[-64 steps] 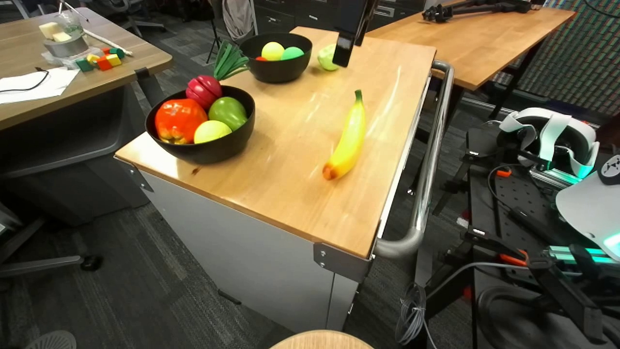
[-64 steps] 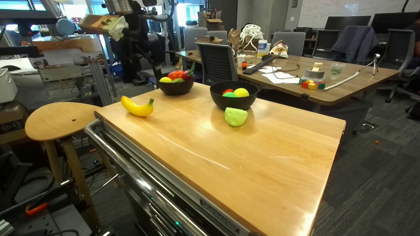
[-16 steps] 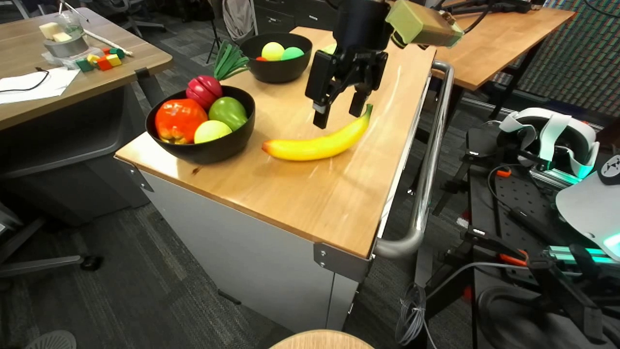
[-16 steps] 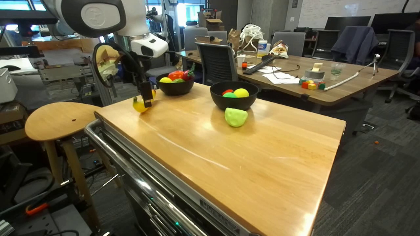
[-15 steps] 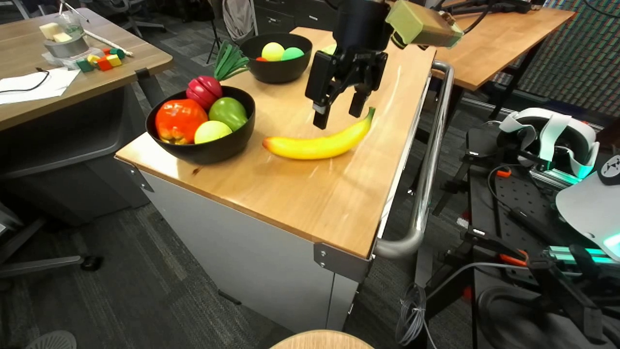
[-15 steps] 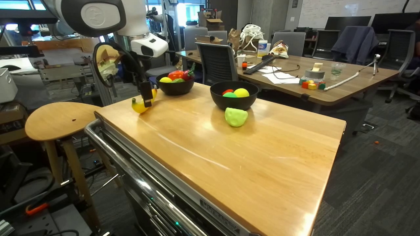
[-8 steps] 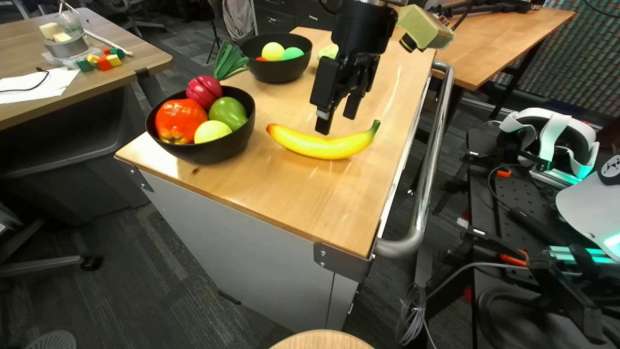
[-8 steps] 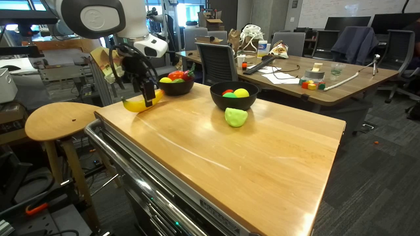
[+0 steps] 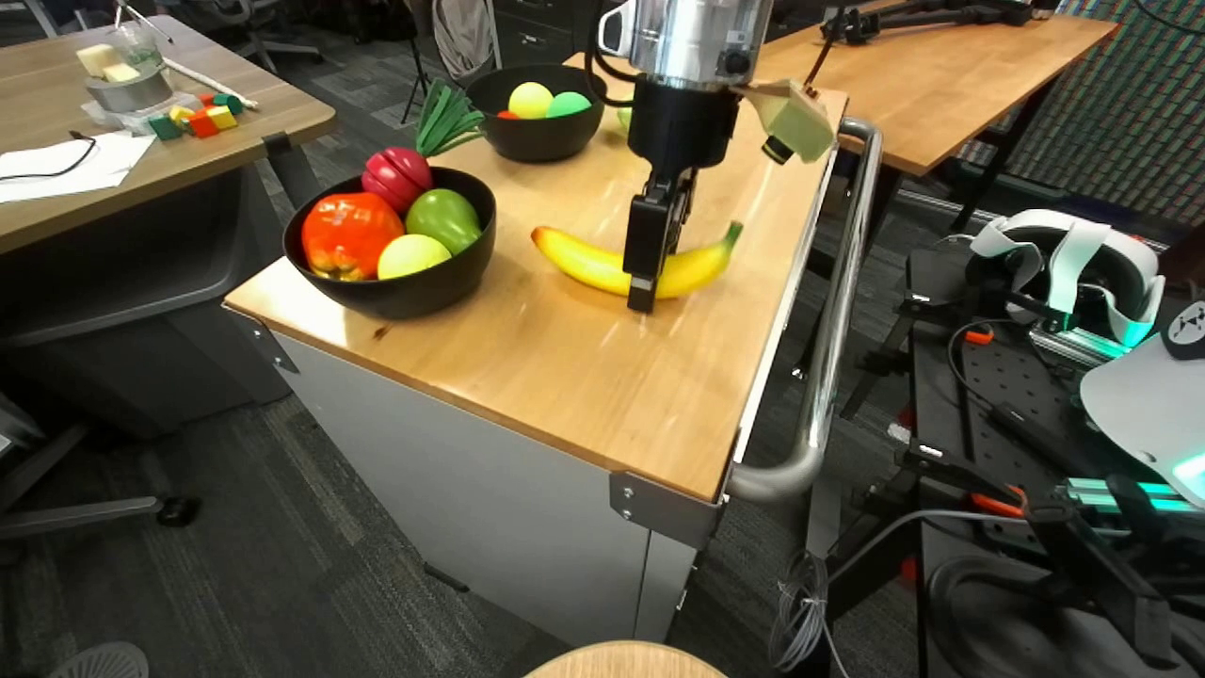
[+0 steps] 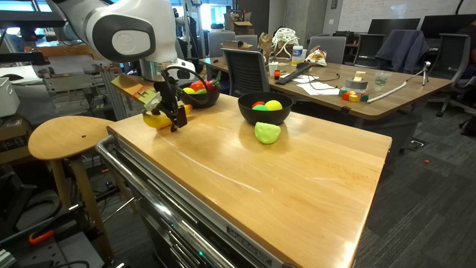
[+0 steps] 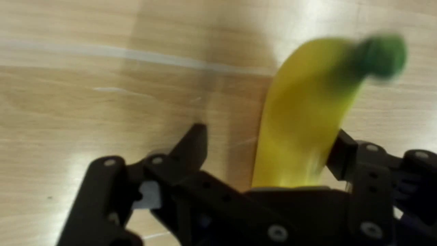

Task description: Put the plush fruits in the two black bowls

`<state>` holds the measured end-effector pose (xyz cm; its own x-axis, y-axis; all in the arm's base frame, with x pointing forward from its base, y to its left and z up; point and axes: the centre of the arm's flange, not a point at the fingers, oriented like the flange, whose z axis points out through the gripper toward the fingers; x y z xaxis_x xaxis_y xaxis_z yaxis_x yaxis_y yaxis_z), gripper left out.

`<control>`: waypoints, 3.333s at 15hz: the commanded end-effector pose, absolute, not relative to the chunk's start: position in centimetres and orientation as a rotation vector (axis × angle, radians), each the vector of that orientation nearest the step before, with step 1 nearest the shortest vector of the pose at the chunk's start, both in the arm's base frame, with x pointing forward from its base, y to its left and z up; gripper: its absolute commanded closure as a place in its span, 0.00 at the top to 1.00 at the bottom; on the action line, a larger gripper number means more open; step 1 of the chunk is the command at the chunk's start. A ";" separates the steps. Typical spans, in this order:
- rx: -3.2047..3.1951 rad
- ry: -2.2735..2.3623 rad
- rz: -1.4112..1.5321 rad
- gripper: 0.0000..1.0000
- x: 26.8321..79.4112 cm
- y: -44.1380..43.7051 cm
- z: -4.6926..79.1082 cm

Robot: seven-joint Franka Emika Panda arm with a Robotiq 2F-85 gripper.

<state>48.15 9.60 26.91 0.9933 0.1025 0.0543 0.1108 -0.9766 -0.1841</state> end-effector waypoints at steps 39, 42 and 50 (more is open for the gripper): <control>-3.170 0.085 -0.947 0.04 67.1 -5.5 39.9; -3.168 0.072 -0.899 0.05 66.8 -5.1 40.6; -3.245 0.000 -0.774 0.56 63.6 -3.4 40.9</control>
